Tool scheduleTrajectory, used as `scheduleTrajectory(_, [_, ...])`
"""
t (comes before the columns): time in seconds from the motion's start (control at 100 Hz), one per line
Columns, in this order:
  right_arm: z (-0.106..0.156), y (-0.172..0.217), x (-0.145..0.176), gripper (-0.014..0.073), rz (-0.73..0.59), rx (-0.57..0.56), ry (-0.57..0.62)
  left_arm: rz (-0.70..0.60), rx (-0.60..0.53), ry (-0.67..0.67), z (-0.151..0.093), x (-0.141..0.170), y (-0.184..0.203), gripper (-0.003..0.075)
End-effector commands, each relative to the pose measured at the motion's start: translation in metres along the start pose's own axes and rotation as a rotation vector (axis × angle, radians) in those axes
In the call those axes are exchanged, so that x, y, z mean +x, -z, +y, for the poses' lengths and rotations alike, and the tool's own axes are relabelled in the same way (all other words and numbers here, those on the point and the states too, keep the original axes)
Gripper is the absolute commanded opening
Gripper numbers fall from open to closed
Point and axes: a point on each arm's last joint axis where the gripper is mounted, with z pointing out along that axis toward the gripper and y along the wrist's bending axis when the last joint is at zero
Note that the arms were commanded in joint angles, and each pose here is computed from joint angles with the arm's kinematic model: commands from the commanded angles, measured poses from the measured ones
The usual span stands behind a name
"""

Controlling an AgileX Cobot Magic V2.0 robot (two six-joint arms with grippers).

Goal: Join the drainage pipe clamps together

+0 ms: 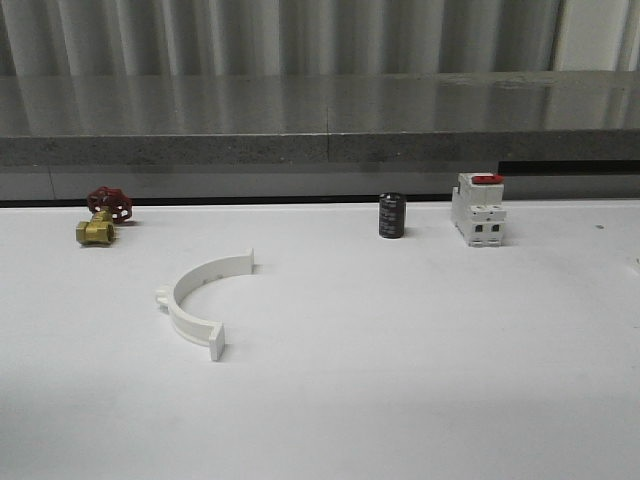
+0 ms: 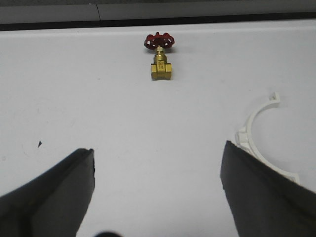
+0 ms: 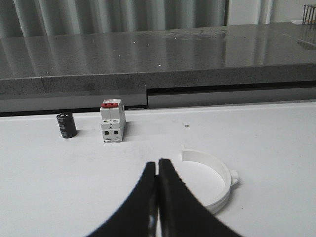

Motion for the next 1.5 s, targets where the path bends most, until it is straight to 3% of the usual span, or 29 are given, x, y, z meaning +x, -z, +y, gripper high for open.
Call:
scheduleTrajectory(0.0, [0.001, 0.003, -0.014, -0.0067, -0.118, -0.008, 0.006, -0.121, 0.032, 0.021, -0.001, 0.008, 0.026, 0.0524])
scheduleTrajectory(0.38, [0.001, 0.003, -0.014, -0.0067, -0.118, -0.008, 0.006, -0.179, 0.055, 0.026, 0.000, 0.085, 0.070, 0.0501])
scheduleTrajectory(0.52, [0.001, 0.003, -0.014, -0.0067, -0.118, -0.008, 0.006, -0.230, 0.058, 0.025, 0.000, 0.097, 0.081, 0.0386])
scheduleTrajectory(0.85, [0.001, 0.003, -0.014, -0.0067, -0.118, -0.008, 0.006, -0.278, 0.060, 0.024, 0.000, 0.101, 0.091, -0.0020])
scheduleTrajectory(1.3, [0.002, 0.004, -0.022, -0.0067, -0.169, -0.011, 0.005, -0.273, 0.060, 0.024, 0.000, 0.101, 0.090, -0.0021])
scheduleTrajectory(1.49, [0.005, 0.009, -0.059, -0.0067, -0.130, -0.019, -0.031, -0.273, 0.060, 0.024, 0.000, 0.101, 0.090, -0.0021])
